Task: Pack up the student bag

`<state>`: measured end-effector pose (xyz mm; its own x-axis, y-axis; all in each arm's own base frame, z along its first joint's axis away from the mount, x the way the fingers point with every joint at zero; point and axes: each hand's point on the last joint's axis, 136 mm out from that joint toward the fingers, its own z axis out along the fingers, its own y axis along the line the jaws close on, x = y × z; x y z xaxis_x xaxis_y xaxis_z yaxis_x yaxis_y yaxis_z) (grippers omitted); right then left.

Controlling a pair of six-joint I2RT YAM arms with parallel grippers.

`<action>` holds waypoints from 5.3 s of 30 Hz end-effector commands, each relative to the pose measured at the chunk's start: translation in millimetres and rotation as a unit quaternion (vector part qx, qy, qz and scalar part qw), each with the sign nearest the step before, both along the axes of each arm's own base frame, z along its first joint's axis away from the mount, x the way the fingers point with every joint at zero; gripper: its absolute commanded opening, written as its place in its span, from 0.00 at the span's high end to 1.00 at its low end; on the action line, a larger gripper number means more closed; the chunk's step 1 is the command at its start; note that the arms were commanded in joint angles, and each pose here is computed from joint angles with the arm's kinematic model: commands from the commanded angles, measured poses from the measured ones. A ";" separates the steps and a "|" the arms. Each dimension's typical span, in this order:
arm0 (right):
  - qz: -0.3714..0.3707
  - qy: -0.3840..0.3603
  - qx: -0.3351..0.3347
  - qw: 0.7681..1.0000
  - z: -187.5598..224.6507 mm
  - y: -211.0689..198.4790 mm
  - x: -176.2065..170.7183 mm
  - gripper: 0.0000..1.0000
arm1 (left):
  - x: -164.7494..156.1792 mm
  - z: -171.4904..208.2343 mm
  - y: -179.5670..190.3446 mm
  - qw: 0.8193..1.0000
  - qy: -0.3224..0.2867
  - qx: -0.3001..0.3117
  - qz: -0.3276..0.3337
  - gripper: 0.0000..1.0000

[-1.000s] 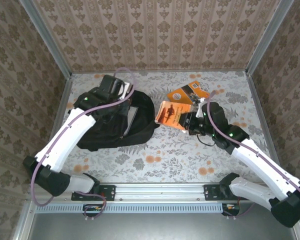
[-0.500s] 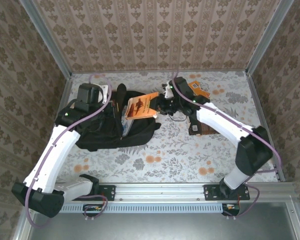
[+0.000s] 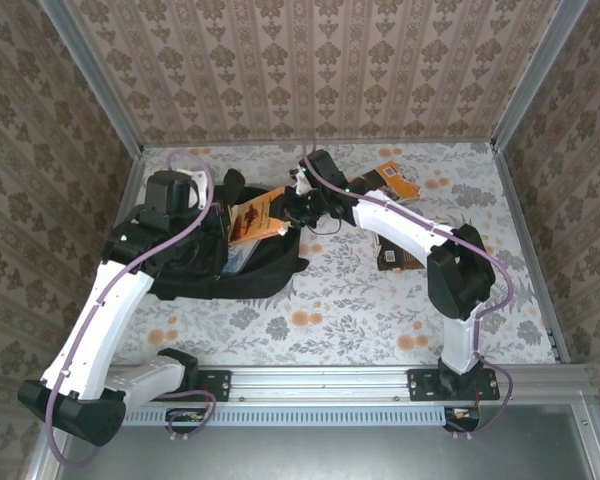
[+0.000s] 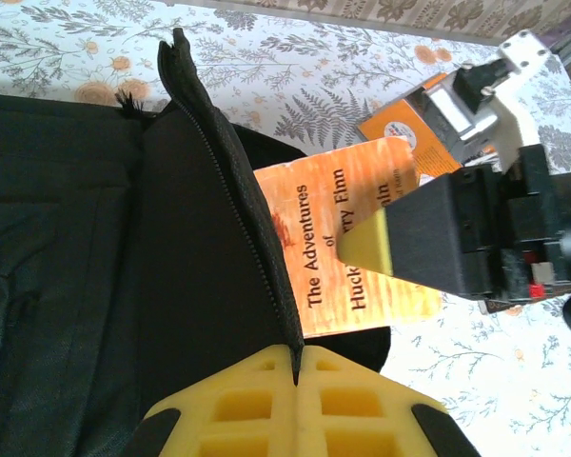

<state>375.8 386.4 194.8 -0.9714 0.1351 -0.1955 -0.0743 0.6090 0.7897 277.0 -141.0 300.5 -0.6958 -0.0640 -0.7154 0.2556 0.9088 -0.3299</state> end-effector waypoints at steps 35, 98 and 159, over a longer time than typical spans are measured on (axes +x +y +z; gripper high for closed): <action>-0.006 0.054 0.147 0.988 -9.7 111.7 20.8 1.00 | -3.9 54.5 -20.9 0.995 -0.082 -0.048 -0.042 1.00; -0.322 0.114 -0.367 0.865 -141.7 -454.6 70.0 0.17 | -35.9 -48.0 -194.1 0.963 0.056 -0.049 -0.260 0.28; -0.070 0.126 -0.209 0.967 -155.7 -242.8 -136.1 0.19 | -148.3 -204.4 -186.7 0.899 0.170 0.142 -0.378 0.52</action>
<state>243.9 130.3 28.9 -0.9747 0.2221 -0.0236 0.1970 0.9047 0.3779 147.9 -333.7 103.4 -0.6837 0.6134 -0.3952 0.7270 0.6191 -0.2969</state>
